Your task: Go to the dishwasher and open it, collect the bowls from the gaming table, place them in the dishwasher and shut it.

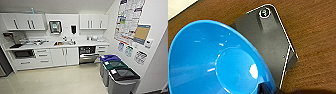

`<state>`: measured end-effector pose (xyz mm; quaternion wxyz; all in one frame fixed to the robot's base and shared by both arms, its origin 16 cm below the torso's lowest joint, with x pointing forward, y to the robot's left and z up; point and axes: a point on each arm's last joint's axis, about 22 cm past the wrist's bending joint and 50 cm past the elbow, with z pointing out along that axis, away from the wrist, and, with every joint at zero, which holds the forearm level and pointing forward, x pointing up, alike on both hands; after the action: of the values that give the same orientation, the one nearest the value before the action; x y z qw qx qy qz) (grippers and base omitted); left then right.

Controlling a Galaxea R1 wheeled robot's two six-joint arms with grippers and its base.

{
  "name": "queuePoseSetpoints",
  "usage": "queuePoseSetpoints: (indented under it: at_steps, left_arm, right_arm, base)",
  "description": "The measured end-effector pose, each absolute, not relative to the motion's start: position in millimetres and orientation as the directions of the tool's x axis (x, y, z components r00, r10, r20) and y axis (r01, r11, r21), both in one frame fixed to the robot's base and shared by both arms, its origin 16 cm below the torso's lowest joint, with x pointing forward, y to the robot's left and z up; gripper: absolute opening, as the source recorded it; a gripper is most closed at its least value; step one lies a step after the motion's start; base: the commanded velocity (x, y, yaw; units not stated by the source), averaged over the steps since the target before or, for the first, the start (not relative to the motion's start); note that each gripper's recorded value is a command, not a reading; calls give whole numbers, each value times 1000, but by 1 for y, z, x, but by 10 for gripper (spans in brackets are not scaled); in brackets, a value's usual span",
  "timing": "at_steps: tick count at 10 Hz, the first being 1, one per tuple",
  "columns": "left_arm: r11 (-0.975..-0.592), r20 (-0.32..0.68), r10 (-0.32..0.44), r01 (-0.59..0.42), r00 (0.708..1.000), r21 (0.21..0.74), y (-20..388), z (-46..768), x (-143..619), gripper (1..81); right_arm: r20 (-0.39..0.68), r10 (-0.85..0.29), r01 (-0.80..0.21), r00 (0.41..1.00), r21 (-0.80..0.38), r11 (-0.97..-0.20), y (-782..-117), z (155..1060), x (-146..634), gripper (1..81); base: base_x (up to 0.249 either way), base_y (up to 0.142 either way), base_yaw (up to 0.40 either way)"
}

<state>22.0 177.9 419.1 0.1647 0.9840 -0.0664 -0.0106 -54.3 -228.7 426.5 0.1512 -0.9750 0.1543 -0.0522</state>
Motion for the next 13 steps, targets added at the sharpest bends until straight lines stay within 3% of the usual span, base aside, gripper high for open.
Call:
queuePoseSetpoints:
  at_steps: [13]
  left_arm:
    - [-936, 0, -135, -127, 991, 329, 175, 419, 21, 10]
  right_arm:
    - [55, -314, -282, 948, -311, -907, -228, 426, -49, 10]
  base:
    - [205, 0, 0]
